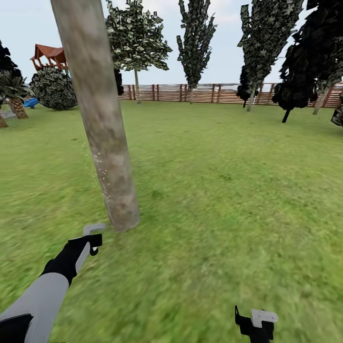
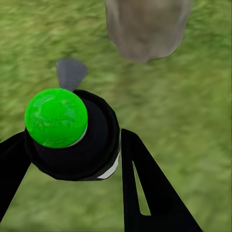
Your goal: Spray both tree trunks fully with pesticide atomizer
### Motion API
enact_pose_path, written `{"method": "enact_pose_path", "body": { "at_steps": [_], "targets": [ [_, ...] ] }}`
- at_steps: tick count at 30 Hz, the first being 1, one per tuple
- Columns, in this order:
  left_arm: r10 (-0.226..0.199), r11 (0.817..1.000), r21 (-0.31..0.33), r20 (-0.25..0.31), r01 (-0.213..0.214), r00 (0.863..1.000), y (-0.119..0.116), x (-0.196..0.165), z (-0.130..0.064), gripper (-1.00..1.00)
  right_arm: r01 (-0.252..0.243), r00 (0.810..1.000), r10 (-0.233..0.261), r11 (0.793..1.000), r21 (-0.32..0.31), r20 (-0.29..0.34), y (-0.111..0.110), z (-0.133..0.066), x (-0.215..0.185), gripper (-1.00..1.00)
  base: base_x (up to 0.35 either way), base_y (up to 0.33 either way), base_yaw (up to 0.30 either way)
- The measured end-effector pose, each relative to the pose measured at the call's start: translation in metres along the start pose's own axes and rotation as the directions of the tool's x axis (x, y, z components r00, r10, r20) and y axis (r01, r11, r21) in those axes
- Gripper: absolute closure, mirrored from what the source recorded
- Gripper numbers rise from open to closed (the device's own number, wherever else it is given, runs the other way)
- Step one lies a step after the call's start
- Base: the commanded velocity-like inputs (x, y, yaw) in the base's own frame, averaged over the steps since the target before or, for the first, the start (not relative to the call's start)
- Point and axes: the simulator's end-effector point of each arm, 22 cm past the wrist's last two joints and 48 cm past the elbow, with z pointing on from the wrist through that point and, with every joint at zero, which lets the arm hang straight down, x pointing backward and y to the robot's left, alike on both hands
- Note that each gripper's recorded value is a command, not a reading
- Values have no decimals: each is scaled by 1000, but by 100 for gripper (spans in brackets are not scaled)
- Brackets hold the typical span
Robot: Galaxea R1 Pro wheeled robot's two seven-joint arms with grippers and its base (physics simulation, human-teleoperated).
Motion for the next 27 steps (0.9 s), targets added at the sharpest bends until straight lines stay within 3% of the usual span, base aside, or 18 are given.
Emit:
{"method": "enact_pose_path", "body": {
  "at_steps": [10,23,27],
  "targets": [
    [0,1000,0,0,0,1000,0,0,0,100,0,1000,0,1000,1,1,0,0,0,-100,153,-264,259],
    [0,1000,-1,1,0,1000,1,-1,0,100,1,1000,-1,1000,1,1,-1,0,0,-100,144,-264,18],
    [0,1000,-1,1,0,1000,1,-1,0,100,0,1000,0,1000,0,1,0,0,0,-100,143,-264,186]
  ]
}}
